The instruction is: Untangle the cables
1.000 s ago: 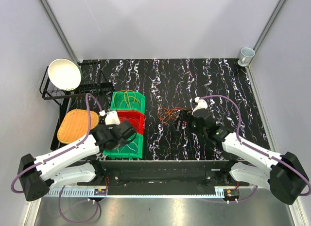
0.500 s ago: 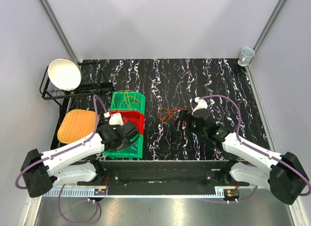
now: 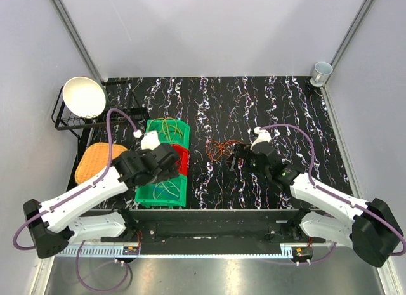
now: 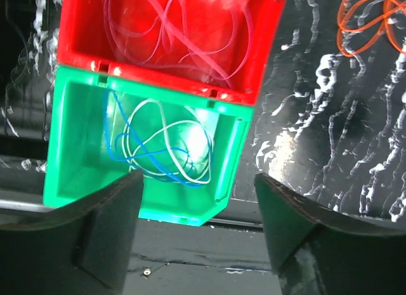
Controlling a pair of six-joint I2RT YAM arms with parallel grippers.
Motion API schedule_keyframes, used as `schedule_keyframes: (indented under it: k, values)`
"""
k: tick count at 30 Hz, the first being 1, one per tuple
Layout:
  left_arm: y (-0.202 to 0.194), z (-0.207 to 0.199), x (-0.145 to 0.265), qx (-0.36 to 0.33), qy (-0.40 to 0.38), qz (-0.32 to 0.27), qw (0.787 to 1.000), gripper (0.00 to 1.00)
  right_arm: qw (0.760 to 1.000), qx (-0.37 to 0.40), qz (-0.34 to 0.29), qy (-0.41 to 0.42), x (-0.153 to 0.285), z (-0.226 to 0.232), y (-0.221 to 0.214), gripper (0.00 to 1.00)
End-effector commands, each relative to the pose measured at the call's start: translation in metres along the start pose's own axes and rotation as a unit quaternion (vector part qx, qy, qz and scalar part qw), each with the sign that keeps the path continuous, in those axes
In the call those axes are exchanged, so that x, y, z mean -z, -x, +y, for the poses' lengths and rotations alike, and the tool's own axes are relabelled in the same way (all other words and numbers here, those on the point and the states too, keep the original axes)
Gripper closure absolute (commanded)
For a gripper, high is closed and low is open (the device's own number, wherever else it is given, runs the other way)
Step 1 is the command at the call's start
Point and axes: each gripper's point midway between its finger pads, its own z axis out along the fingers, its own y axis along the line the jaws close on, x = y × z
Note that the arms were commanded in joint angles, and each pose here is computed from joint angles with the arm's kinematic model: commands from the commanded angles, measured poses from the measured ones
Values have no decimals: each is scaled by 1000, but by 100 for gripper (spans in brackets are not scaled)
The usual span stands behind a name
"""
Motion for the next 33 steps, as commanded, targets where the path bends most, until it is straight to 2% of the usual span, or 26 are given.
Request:
schedule_keyframes:
  k: [1, 5, 16, 24, 33]
  values:
    - [24, -22, 12, -36, -28, -26, 999, 22, 999, -13, -48, 10, 6, 9, 25, 2]
    - [33, -48, 8, -68, -64, -40, 995, 16, 996, -36, -77, -5, 14, -1, 30, 2]
    - [37, -115, -19, -122, -133, -45, 983, 15, 978, -112, -156, -79, 35, -42, 45, 0]
    - [24, -154, -56, -176, -151, -27, 972, 15, 953, -157, -239, -105, 52, -62, 66, 0]
    - [6, -192, -94, -213, -176, -1, 961, 15, 949, -167, -249, -101, 47, -69, 76, 0]
